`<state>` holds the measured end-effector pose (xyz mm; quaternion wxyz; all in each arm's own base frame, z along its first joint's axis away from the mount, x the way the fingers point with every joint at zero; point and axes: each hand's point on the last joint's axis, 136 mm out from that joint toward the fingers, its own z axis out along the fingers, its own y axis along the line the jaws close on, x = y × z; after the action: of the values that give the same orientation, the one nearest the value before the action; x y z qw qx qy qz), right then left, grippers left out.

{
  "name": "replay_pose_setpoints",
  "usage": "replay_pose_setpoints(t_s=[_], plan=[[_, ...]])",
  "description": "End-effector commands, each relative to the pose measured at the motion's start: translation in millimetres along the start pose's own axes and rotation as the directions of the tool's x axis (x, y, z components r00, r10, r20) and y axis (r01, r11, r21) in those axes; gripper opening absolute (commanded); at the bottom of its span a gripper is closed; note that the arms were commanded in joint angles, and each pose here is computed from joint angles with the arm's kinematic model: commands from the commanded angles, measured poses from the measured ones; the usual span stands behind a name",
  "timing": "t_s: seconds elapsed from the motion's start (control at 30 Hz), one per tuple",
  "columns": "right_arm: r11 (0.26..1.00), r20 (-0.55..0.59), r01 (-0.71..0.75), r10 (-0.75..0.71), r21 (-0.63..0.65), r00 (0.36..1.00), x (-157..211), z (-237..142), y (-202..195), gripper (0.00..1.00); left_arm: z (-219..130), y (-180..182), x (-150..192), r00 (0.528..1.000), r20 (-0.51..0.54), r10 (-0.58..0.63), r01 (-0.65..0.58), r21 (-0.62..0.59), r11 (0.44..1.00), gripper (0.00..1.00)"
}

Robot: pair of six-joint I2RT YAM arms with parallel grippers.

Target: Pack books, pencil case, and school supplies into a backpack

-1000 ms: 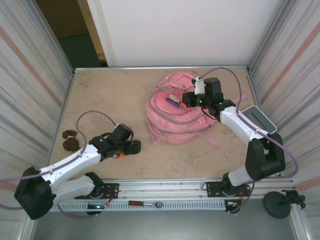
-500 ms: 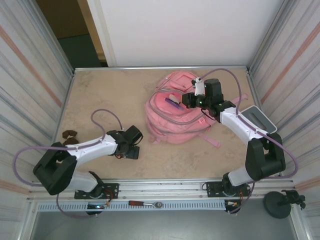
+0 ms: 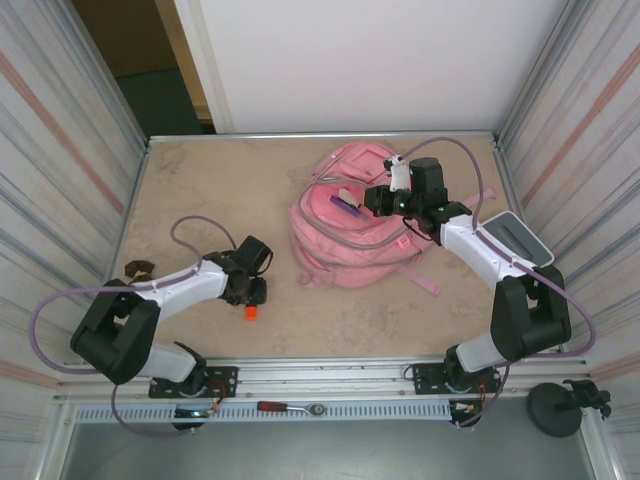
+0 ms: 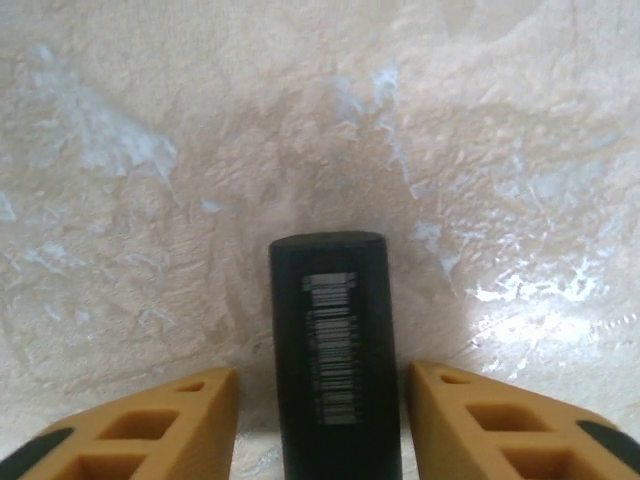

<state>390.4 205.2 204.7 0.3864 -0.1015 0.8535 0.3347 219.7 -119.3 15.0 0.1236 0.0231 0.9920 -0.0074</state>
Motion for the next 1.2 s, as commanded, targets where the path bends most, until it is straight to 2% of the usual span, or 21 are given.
replay_pose_setpoints(t_s=[0.0, 0.1, 0.2, 0.33, 0.47, 0.67, 0.83, 0.97, 1.07, 1.17], plan=[[1.0, 0.015, -0.003, 0.003, -0.007, 1.0, -5, -5, 0, 0.03, 7, -13, 2, 1.0, 0.001, -0.003, 0.003, 0.078, 0.997, 0.36], [1.0, 0.016, -0.004, 0.005, -0.008, 1.0, -5, -5, 1, 0.03, 1, -20, -3, 0.999, 0.031, -0.042, 0.037, 0.123, 0.992, 0.29], [1.0, 0.017, -0.004, 0.004, -0.007, 1.0, -6, -6, 1, 0.03, -16, -38, -20, 0.987, 0.102, -0.123, 0.094, 0.249, 0.964, 0.23], [1.0, 0.017, -0.007, 0.007, -0.011, 1.0, -6, -5, 2, 0.03, -63, -75, -58, 0.941, 0.199, -0.272, 0.142, 0.499, 0.855, 0.23], [1.0, 0.015, -0.016, 0.016, -0.014, 1.0, -6, -4, 2, 0.03, -113, -103, -102, 0.883, 0.258, -0.392, 0.135, 0.659, 0.74, 0.23], [1.0, 0.01, -0.021, 0.021, -0.022, 1.0, -3, -2, 3, 0.03, -153, -143, -166, 0.833, 0.247, -0.495, 0.128, 0.785, 0.606, 0.24], [0.999, 0.007, -0.027, 0.028, -0.029, 1.0, -2, 0, 3, 0.03, -156, -180, -213, 0.826, 0.179, -0.535, 0.152, 0.843, 0.517, 0.25], [0.999, 0.003, -0.031, 0.031, -0.033, 1.0, -2, 3, 2, 0.03, -145, -202, -235, 0.815, 0.152, -0.559, 0.183, 0.848, 0.498, 0.3], [0.999, 0.001, -0.034, 0.034, -0.036, 0.999, -2, 3, 2, 0.03, -135, -214, -241, 0.827, 0.138, -0.545, 0.191, 0.843, 0.503, 0.41], [0.999, 0.0, -0.029, 0.029, -0.036, 1.0, -2, 1, 3, 0.03, -129, -214, -235, 0.839, 0.16, -0.521, 0.178, 0.823, 0.54, 0.52]])
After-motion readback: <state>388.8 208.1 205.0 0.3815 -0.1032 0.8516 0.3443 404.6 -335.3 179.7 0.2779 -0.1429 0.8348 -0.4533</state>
